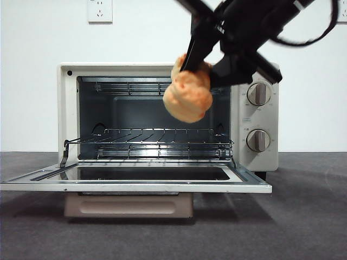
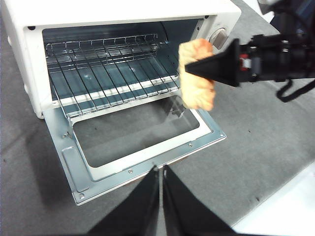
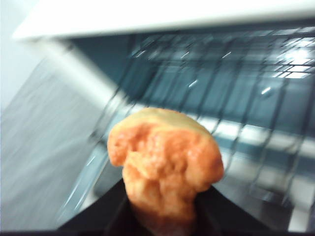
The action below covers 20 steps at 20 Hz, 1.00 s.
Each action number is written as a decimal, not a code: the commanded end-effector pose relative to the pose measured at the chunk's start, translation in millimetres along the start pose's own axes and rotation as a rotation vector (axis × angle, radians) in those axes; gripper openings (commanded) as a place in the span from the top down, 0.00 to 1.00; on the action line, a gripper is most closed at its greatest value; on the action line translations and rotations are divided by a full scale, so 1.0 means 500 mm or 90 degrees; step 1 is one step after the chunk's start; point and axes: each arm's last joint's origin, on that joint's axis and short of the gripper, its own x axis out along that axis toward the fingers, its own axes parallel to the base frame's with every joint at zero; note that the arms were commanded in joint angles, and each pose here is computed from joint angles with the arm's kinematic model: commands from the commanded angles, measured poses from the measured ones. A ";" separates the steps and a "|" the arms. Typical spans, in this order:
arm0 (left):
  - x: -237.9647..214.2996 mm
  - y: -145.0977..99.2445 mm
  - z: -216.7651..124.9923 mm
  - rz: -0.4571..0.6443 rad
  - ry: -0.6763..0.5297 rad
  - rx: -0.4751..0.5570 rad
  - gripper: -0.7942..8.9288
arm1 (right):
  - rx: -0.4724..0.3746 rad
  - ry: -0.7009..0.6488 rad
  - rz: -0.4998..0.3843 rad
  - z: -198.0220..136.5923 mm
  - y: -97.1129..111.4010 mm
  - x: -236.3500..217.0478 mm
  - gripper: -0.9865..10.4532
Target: The left arm flap open the oven, the right arm pick bread and place it into oven, the left arm flap close the oven
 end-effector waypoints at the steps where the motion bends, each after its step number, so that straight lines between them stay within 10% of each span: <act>1: -0.008 -0.003 0.007 -0.006 -0.005 -0.018 0.90 | 0.016 -0.018 -0.015 0.007 0.002 0.024 0.82; 20: -0.008 -0.003 0.004 -0.013 0.008 -0.017 0.90 | 0.081 -0.113 -0.073 0.020 -0.043 0.101 0.82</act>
